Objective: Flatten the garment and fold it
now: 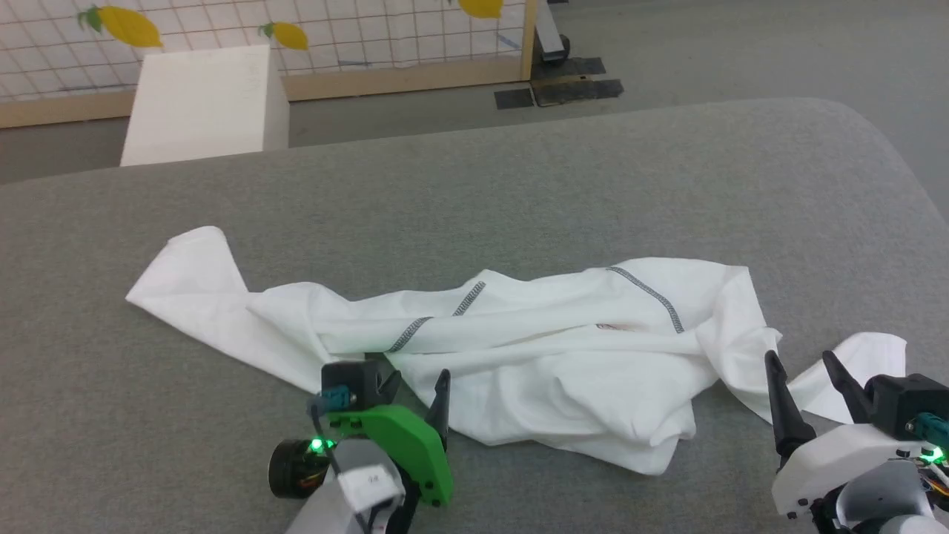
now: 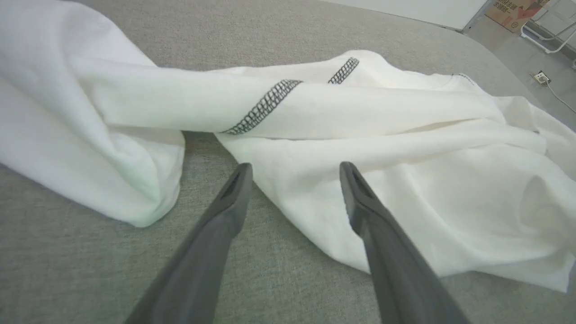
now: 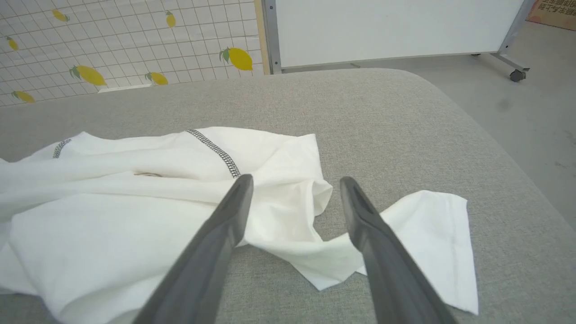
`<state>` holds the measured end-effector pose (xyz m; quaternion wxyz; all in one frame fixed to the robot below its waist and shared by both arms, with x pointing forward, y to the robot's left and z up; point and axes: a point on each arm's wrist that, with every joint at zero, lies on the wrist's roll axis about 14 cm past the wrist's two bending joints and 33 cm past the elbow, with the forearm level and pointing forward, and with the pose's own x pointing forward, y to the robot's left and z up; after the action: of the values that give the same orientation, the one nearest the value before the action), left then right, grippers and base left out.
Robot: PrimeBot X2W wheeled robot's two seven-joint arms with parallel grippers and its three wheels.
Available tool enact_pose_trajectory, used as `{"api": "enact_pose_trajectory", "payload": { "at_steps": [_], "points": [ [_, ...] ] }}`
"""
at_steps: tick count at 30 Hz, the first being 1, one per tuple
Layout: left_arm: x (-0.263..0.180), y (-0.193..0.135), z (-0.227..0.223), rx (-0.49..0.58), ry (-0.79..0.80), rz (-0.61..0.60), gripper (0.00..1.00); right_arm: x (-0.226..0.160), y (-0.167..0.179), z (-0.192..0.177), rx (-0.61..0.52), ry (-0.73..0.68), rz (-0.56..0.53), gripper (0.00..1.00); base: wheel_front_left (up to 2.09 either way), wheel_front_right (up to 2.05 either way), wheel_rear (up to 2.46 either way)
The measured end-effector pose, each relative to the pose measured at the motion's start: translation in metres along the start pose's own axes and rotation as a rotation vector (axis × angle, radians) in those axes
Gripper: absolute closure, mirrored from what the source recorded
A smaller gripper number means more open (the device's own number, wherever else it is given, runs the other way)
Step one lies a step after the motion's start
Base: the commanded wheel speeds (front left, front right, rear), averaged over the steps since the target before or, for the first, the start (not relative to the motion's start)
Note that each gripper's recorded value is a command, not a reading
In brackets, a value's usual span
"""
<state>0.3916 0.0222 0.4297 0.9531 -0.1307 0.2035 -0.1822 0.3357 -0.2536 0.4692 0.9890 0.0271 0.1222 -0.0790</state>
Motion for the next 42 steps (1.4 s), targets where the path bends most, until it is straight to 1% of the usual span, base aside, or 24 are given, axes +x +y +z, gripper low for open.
{"api": "enact_pose_trajectory", "payload": {
  "at_steps": [3, 5, 6, 7, 8, 11, 14, 19, 22, 27, 28, 29, 31, 34, 36, 38, 39, 40, 42],
  "points": [
    [0.01, 0.003, -0.017, -0.026, 0.118, 0.031, 0.0, 0.0, -0.001, 0.0, 0.013, -0.008, -0.003, 0.0, 0.0, 0.0, 0.0],
    [0.012, 0.002, -0.032, -0.022, 0.2, 0.038, 0.0, 0.001, 0.0, 0.002, 0.016, -0.015, -0.002, 0.0, 0.0, 0.0, 0.0],
    [0.014, -0.001, -0.038, -0.019, 0.241, 0.025, 0.35, 0.002, 0.0, 0.004, 0.021, -0.02, -0.001, 0.0, 0.0, 0.0, 0.0],
    [0.015, -0.004, -0.038, -0.026, 0.257, 0.015, 0.96, 0.003, 0.0, 0.005, 0.023, -0.024, 0.0, 0.0, 0.0, 0.0, 0.0],
    [0.016, -0.007, -0.039, -0.037, 0.276, -0.001, 1.0, 0.003, 0.001, 0.005, 0.025, -0.026, 0.002, 0.0, 0.0, 0.0, 0.0],
    [0.014, -0.015, -0.043, -0.051, 0.315, -0.036, 1.0, 0.003, 0.003, 0.007, 0.025, -0.032, 0.007, 0.0, 0.0, 0.0, 0.0],
    [0.003, -0.013, -0.047, -0.061, 0.332, -0.041, 1.0, 0.004, 0.004, 0.012, 0.024, -0.043, 0.011, 0.0, 0.0, 0.0, 0.0],
    [-0.035, 0.009, -0.059, -0.076, 0.386, -0.005, 1.0, 0.005, 0.01, 0.02, 0.019, -0.053, 0.032, 0.0, 0.0, 0.0, 0.0],
    [-0.063, 0.021, -0.07, -0.066, 0.454, 0.026, 1.0, 0.005, 0.018, 0.021, 0.013, -0.042, 0.055, 0.0, 0.0, 0.0, 0.0],
    [-0.106, 0.023, -0.091, -0.108, 0.573, 0.036, 1.0, 0.008, 0.029, 0.021, 0.004, -0.026, 0.088, 0.0, 0.0, 0.0, 0.0],
    [-0.111, 0.023, -0.092, -0.116, 0.57, 0.042, 0.64, 0.008, 0.031, 0.022, 0.002, -0.028, 0.096, 0.0, 0.0, 0.0, 0.0],
    [-0.114, 0.023, -0.09, -0.123, 0.553, 0.047, 0.0, 0.009, 0.034, 0.022, 0.001, -0.029, 0.103, 0.0, 0.0, 0.0, 0.0],
    [-0.112, 0.02, -0.077, -0.143, 0.485, 0.041, 0.0, 0.009, 0.037, 0.024, 0.0, -0.033, 0.112, 0.0, 0.0, 0.0, 0.0],
    [-0.103, 0.011, -0.043, -0.167, 0.324, 0.004, 0.0, 0.009, 0.041, 0.025, -0.002, -0.039, 0.124, 0.0, 0.0, 0.0, 0.0],
    [-0.096, 0.011, -0.013, -0.159, 0.19, -0.007, 0.0, 0.008, 0.042, 0.026, -0.003, -0.04, 0.128, 0.0, 0.0, 0.0, 0.0],
    [-0.086, 0.02, 0.016, -0.119, 0.067, 0.012, 0.0, 0.008, 0.043, 0.026, -0.003, -0.04, 0.129, 0.0, 0.0, 0.0, 0.0],
    [-0.08, 0.027, 0.03, -0.081, 0.011, 0.032, 0.0, 0.009, 0.042, 0.025, -0.004, -0.039, 0.128, 0.0, 0.0, 0.0, 0.0],
    [-0.063, 0.057, 0.054, -0.005, -0.07, 0.143, 0.0, 0.01, 0.042, 0.023, -0.005, -0.031, 0.126, 0.0, 0.0, 0.0, 0.0],
    [-0.052, 0.079, 0.052, 0.028, -0.045, 0.232, 0.0, 0.011, 0.043, 0.02, -0.005, -0.022, 0.127, 0.0, 0.0, 0.0, 0.0]
  ]
}}
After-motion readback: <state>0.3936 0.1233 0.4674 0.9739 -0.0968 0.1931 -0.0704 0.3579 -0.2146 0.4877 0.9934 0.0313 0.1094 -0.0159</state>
